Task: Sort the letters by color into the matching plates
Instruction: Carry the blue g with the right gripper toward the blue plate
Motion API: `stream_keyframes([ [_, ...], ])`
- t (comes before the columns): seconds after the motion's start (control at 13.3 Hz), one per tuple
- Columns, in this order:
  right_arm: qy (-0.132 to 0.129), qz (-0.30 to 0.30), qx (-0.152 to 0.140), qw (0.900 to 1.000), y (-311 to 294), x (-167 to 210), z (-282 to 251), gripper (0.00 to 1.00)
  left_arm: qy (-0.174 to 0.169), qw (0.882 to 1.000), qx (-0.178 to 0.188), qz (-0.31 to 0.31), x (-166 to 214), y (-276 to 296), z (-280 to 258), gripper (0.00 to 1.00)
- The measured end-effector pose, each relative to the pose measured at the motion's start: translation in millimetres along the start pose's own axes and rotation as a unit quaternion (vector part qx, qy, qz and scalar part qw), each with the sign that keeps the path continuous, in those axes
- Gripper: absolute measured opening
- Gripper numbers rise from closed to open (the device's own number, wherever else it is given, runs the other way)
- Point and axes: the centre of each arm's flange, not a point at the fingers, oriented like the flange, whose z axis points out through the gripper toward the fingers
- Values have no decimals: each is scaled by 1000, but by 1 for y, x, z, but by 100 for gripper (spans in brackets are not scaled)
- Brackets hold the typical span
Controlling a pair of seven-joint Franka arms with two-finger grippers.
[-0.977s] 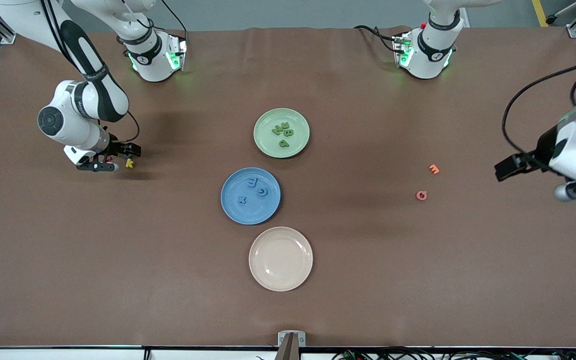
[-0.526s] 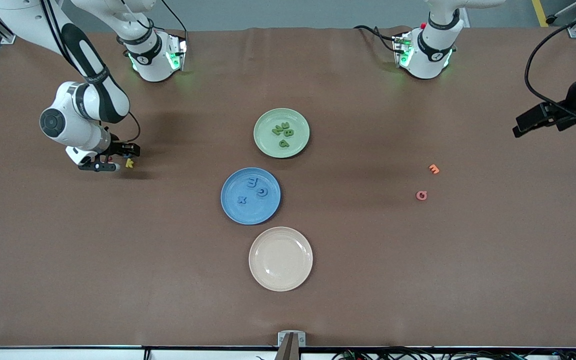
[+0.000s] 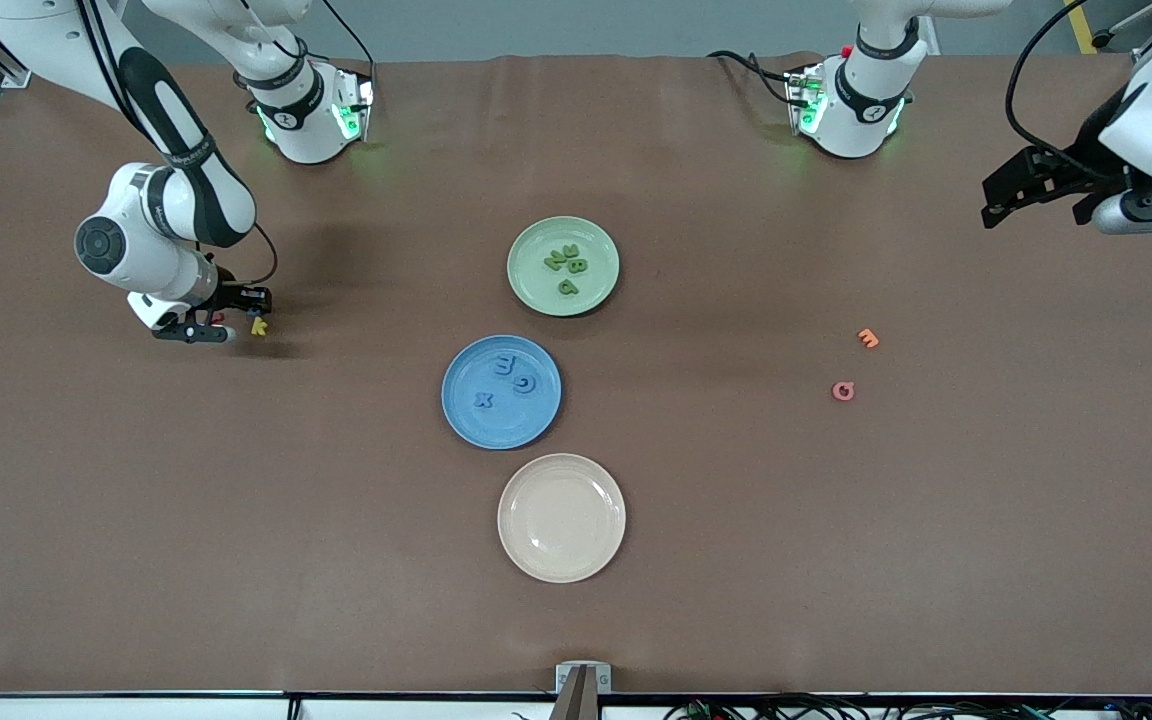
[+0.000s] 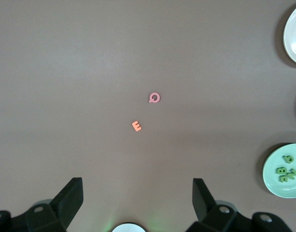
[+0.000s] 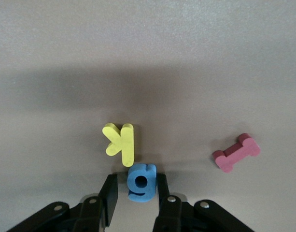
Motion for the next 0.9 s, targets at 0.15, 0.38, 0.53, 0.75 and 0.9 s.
stream_keyframes([
  [0.15, 0, 1, 0, 1000, 1, 0, 0, 34, 2, 1000, 3, -1, -1, -4, -2, 100],
  [0.38, 1, 2, 0, 1000, 2, 0, 0, 27, 5, 1000, 8, -4, -2, -8, -4, 100],
  [0.53, 1, 2, 0, 1000, 2, 0, 0, 27, 5, 1000, 13, -4, -2, -9, -3, 100],
  [0.75, -2, 2, 1, 1000, 2, 0, 0, 27, 4, 1000, 13, -5, -2, -10, -3, 100],
  [0.9, -15, 0, 3, 1000, 0, 1, -4, 27, 4, 1000, 13, -6, -2, -11, -3, 100],
])
